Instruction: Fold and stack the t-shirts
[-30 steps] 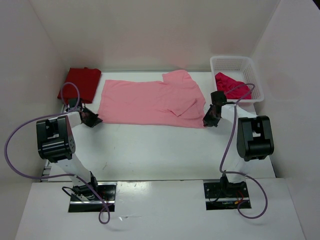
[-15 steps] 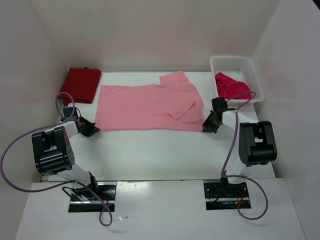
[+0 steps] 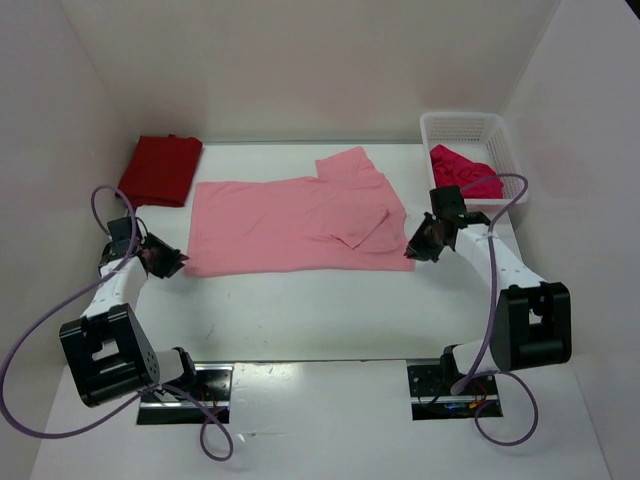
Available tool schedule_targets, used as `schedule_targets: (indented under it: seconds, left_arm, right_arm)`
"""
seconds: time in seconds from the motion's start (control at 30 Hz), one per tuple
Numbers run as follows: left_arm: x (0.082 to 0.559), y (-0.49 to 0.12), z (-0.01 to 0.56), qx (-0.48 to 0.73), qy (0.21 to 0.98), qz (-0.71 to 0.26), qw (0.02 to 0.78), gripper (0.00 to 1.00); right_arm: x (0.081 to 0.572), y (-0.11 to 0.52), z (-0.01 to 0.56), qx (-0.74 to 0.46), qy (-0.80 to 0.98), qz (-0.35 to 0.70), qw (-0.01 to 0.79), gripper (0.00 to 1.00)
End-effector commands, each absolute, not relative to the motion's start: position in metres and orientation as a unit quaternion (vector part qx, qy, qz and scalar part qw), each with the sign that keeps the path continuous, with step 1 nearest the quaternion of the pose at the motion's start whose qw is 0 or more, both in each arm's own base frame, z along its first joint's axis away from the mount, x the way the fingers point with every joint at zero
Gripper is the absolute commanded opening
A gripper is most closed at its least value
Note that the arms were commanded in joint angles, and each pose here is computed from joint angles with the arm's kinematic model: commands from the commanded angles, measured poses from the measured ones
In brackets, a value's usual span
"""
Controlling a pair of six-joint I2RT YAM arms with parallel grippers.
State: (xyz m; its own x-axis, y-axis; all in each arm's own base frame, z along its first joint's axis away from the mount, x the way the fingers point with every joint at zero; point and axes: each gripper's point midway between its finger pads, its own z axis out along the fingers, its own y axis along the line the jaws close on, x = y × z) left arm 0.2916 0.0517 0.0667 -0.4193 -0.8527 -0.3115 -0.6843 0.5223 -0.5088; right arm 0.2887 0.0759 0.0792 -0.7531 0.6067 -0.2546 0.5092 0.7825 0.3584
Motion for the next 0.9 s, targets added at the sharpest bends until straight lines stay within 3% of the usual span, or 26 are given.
schedule_targets:
  seconds: [0.0, 0.07, 0.23, 0.3, 0.33, 0.4, 0.63, 0.73, 0.8, 0.87]
  left_arm:
    - [0.309, 0.046, 0.088, -0.43, 0.83, -0.182, 0.305, 0.33]
    - [0.32, 0.033, 0.099, -0.398, 0.838, -0.199, 0.316, 0.32]
    - [0.356, -0.026, 0.112, -0.292, 0.871, -0.228, 0.323, 0.29]
    - [0.362, -0.063, 0.109, -0.254, 0.883, -0.244, 0.31, 0.29]
    - [0.364, -0.074, 0.109, -0.245, 0.885, -0.251, 0.307, 0.29]
    - [0.367, -0.103, 0.107, -0.228, 0.888, -0.269, 0.296, 0.29]
    - [0.338, -0.154, 0.079, -0.201, 0.903, -0.282, 0.254, 0.29]
    - [0.338, -0.163, 0.077, -0.196, 0.904, -0.286, 0.249, 0.29]
    - [0.341, -0.166, 0.078, -0.192, 0.905, -0.284, 0.251, 0.29]
    - [0.34, -0.167, 0.074, -0.192, 0.908, -0.278, 0.25, 0.29]
  right_arm:
    - [0.319, 0.098, 0.111, 0.244, 0.929, 0.171, 0.221, 0.12]
    - [0.336, 0.12, 0.11, 0.215, 0.933, 0.189, 0.22, 0.0]
    - [0.378, 0.166, 0.104, 0.162, 0.931, 0.232, 0.232, 0.0]
    - [0.38, 0.182, 0.091, 0.151, 0.934, 0.239, 0.219, 0.16]
    - [0.385, 0.184, 0.09, 0.151, 0.933, 0.24, 0.223, 0.32]
    - [0.386, 0.191, 0.081, 0.15, 0.934, 0.245, 0.214, 0.39]
    - [0.381, 0.21, 0.062, 0.145, 0.938, 0.251, 0.192, 0.39]
    - [0.379, 0.213, 0.048, 0.144, 0.941, 0.253, 0.174, 0.35]
    - [0.38, 0.216, 0.047, 0.143, 0.941, 0.256, 0.17, 0.27]
    - [0.383, 0.217, 0.046, 0.143, 0.941, 0.256, 0.17, 0.27]
